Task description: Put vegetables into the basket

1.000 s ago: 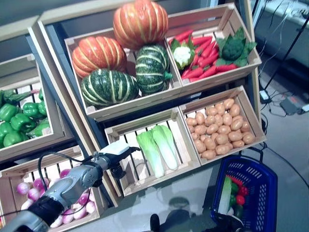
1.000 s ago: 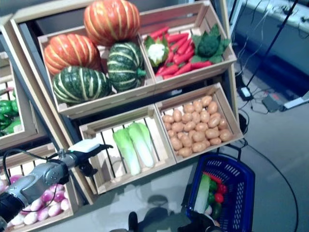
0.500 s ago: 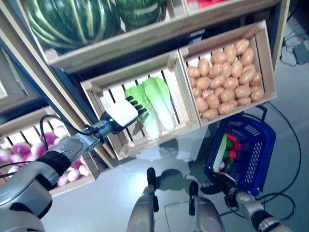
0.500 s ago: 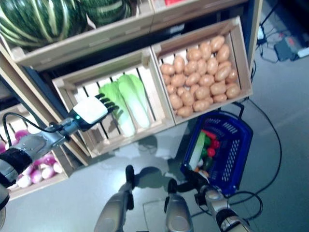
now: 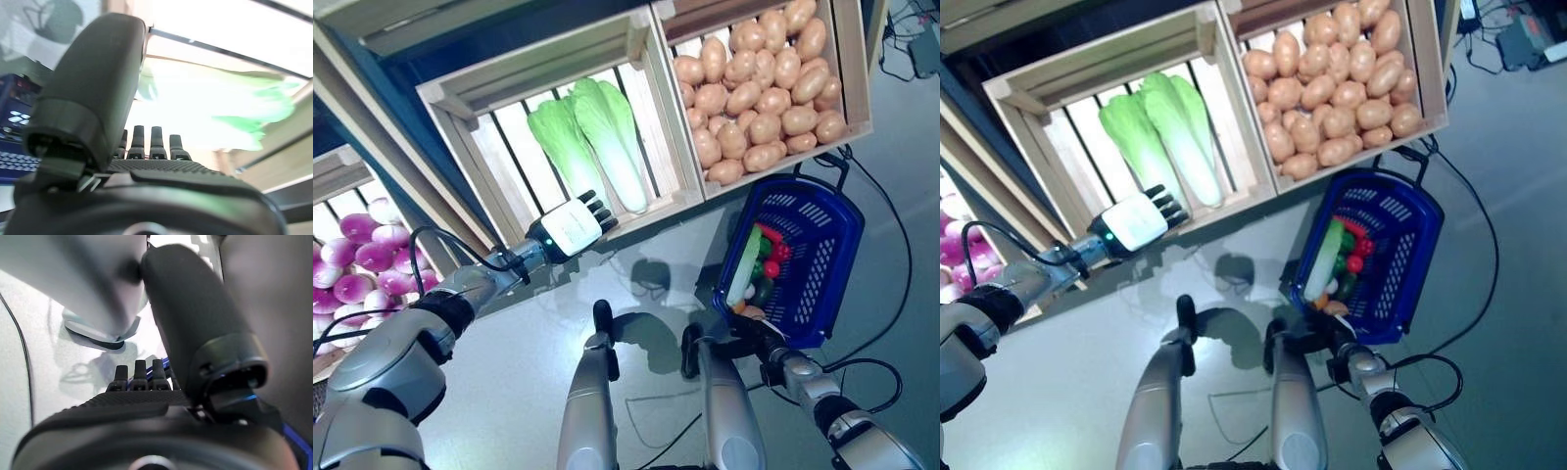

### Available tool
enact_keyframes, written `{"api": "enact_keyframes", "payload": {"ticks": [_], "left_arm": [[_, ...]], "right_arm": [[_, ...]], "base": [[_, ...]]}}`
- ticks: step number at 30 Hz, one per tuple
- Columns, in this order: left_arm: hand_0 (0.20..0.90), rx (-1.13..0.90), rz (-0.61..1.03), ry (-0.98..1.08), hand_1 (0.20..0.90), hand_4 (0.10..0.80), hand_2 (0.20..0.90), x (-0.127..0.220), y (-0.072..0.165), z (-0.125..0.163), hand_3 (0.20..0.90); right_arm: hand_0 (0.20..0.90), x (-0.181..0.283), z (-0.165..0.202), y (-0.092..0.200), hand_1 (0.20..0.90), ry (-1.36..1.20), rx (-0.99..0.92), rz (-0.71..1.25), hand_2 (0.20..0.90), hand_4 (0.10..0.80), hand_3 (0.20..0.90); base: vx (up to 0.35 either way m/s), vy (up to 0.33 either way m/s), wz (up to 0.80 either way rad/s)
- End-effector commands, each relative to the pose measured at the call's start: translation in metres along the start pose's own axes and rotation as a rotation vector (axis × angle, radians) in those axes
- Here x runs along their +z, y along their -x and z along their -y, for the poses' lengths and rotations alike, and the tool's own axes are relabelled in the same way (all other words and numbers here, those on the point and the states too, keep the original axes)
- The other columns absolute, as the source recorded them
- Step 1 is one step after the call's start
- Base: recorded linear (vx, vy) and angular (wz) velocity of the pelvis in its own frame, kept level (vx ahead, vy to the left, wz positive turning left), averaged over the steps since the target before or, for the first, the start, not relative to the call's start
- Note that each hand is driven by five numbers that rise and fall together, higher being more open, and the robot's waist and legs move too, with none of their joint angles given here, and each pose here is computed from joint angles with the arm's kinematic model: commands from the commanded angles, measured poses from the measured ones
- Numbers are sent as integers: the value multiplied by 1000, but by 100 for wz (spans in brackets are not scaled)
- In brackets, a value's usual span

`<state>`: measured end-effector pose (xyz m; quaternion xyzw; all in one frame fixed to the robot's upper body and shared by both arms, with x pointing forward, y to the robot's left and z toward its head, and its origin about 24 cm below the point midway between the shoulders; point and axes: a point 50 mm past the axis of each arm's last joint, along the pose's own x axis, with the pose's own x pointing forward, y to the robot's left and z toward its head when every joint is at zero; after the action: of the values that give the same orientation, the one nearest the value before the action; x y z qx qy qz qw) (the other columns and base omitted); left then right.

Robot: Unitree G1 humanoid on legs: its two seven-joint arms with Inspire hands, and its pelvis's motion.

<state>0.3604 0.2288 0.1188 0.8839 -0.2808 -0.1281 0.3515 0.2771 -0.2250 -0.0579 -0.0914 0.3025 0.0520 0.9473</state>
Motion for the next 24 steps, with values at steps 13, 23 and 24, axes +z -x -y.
{"api": "enact_keyframes", "payload": {"ticks": [13, 23, 24], "left_arm": [[900, 211, -215, -278, 900, 800, 900, -75, -21, -58, 900], [900, 138, -242, -409, 900, 800, 900, -91, -18, -65, 900], [900, 133, -237, -423, 900, 800, 900, -92, -18, -66, 900]], "right_arm": [[900, 15, 27, 8, 900, -26, -119, 94, 900, 800, 900], [900, 14, 30, 11, 900, -72, -137, 112, 900, 800, 900], [900, 15, 30, 11, 900, -79, -143, 116, 900, 800, 900]], "base": [[21, 17, 0], [3, 0, 0], [0, 0, 0]]}}
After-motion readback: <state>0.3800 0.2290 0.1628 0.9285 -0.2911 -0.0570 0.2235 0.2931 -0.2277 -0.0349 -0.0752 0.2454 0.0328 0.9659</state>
